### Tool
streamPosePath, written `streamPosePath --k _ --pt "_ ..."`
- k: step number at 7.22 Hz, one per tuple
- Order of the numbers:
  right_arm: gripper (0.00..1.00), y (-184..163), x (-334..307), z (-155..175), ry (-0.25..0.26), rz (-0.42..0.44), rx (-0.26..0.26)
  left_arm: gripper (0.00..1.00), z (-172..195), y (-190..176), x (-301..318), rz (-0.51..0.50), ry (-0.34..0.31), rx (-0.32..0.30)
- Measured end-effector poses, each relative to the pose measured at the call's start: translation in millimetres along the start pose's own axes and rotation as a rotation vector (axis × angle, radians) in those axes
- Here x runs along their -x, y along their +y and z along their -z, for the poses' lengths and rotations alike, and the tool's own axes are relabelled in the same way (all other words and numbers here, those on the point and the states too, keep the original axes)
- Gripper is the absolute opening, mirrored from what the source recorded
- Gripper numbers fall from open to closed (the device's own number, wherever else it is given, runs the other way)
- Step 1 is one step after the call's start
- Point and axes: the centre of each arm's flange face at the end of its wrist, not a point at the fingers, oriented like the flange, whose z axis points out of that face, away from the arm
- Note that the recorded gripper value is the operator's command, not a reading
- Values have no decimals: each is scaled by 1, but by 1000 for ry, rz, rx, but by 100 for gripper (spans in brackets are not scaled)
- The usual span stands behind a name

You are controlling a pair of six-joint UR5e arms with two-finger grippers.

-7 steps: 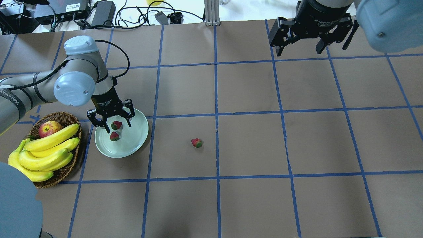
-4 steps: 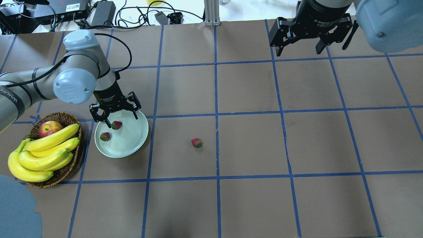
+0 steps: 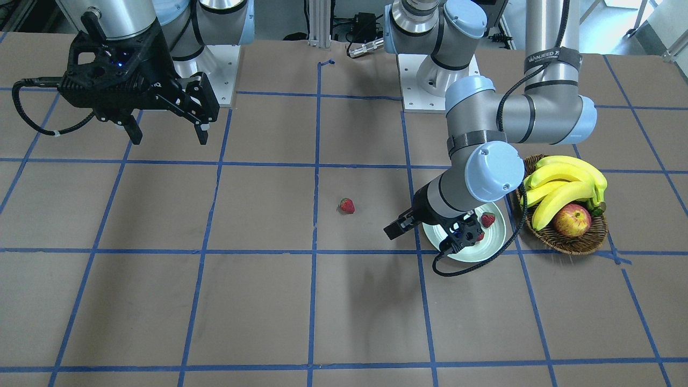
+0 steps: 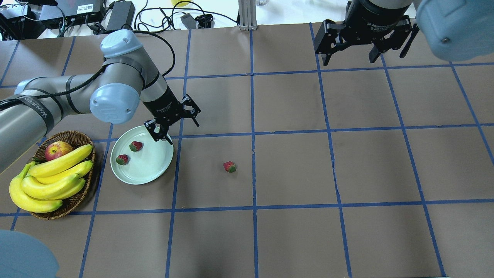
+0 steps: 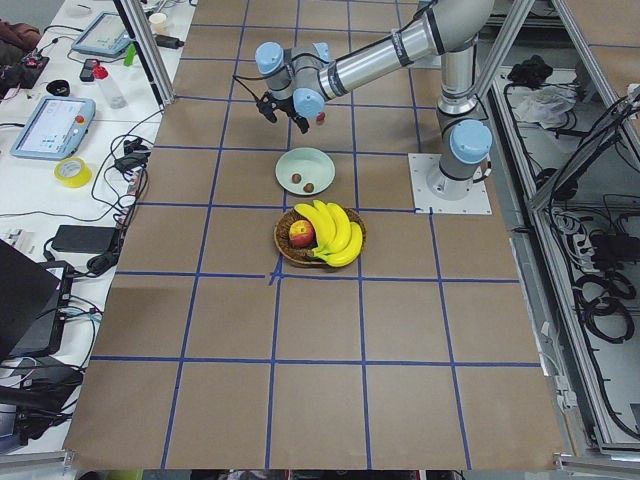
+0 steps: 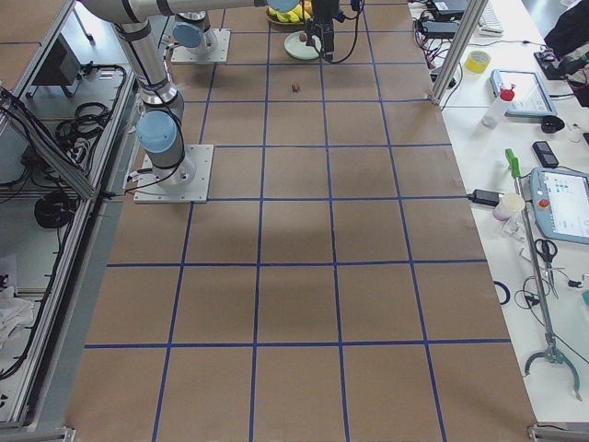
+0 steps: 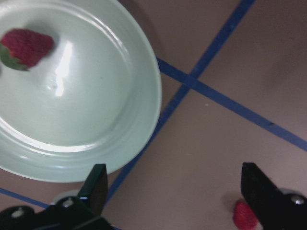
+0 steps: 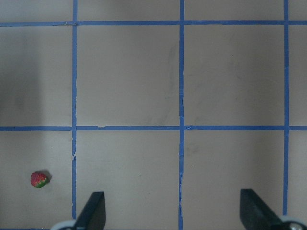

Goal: Collect all strawberries into plate
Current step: 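Move the left gripper out to the last strawberry on the table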

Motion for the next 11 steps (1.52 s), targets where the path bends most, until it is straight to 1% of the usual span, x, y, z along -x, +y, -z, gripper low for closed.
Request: streamPosePath --k 1,3,5,6,7,8,9,10,11 --pt "100 0 0 0 0 0 0 100 -9 15 -16 76 38 13" --pt "100 0 0 0 0 0 1 100 -41 41 -32 177 67 61" --pt "100 0 -1 0 0 -1 1 100 -78 55 -23 201 64 86" --pt "100 0 0 0 0 -1 2 100 -87 59 -18 205 56 96" --pt "100 0 -1 0 0 -2 2 94 -93 62 -15 206 51 102" --pt "100 0 -1 0 0 -3 2 93 -96 64 -14 204 46 106" --pt "100 0 -1 0 0 -3 2 88 -98 66 -14 197 41 108" --pt "100 0 -1 0 -1 -3 3 66 -101 68 -14 191 35 112" --pt "100 0 -1 0 -1 -3 3 62 -105 69 -14 188 28 117"
